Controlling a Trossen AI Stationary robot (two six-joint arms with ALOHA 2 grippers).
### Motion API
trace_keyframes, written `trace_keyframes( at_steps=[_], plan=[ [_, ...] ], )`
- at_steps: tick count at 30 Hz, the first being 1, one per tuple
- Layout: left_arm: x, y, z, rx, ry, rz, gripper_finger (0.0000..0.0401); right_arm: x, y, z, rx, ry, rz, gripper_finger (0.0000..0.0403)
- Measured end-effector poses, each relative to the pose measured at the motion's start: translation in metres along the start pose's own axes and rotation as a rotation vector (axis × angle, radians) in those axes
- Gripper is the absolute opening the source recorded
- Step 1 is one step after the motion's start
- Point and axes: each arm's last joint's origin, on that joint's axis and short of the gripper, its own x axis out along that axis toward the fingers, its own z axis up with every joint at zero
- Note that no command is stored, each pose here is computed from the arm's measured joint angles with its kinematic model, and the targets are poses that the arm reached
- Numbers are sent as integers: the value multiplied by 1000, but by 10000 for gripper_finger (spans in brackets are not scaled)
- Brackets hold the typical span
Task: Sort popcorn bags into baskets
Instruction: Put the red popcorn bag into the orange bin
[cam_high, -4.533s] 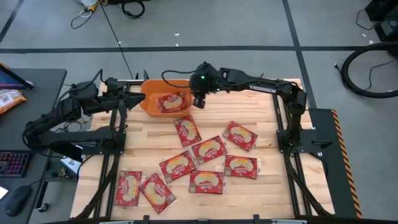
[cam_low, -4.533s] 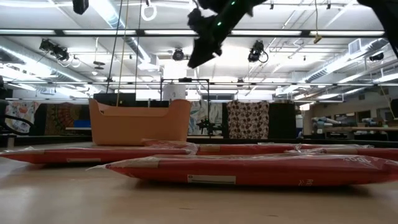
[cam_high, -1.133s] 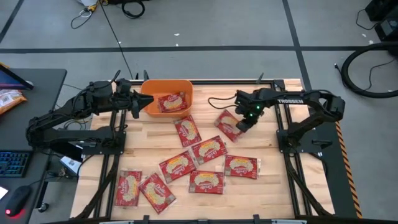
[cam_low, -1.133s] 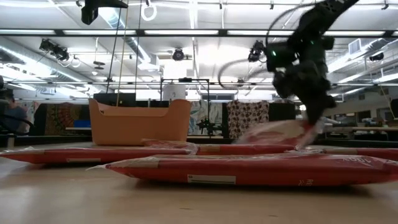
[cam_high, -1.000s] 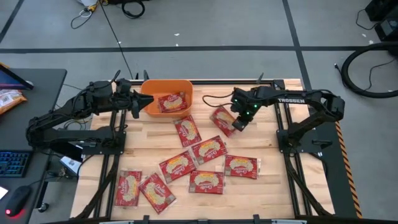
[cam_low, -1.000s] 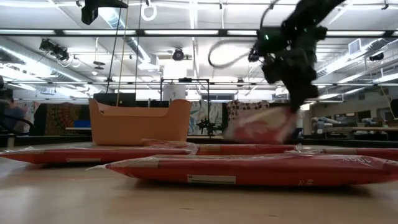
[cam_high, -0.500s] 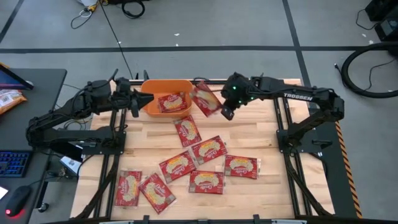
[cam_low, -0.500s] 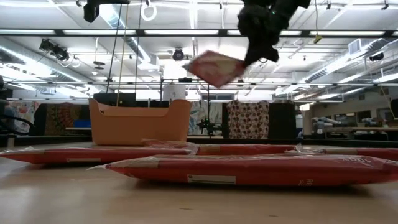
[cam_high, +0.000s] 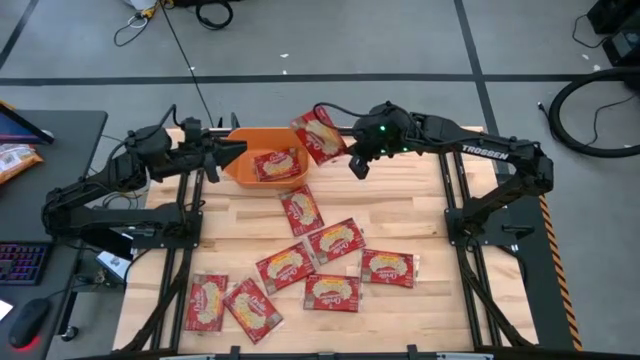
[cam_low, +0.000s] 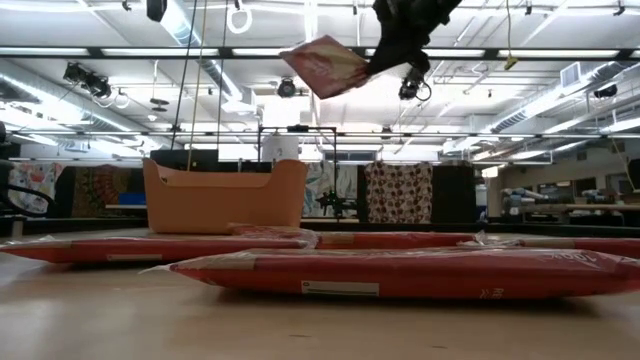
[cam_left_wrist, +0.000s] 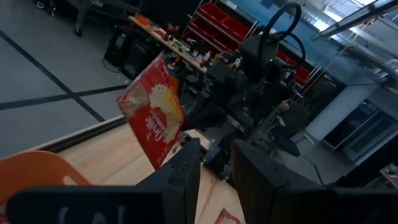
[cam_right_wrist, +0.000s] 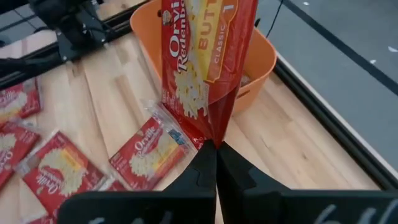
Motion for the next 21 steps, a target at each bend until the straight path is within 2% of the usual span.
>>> trace_keyframes(
  at_steps=[7,12,17,21],
  plan=[
    [0,0,0,-21,9,-14,96,36,8,20,-63,65,-15,2],
    [0,-1,0,-21,13,-22,96,66,9,46,-126,52,-23,2],
    [0,-1,0,-26,13,-22,96,95,5,65,-235,33,-36,3],
    [0,-1,0,-48,14,-22,96,121,-1,70,-341,44,-45,3]
  ],
)
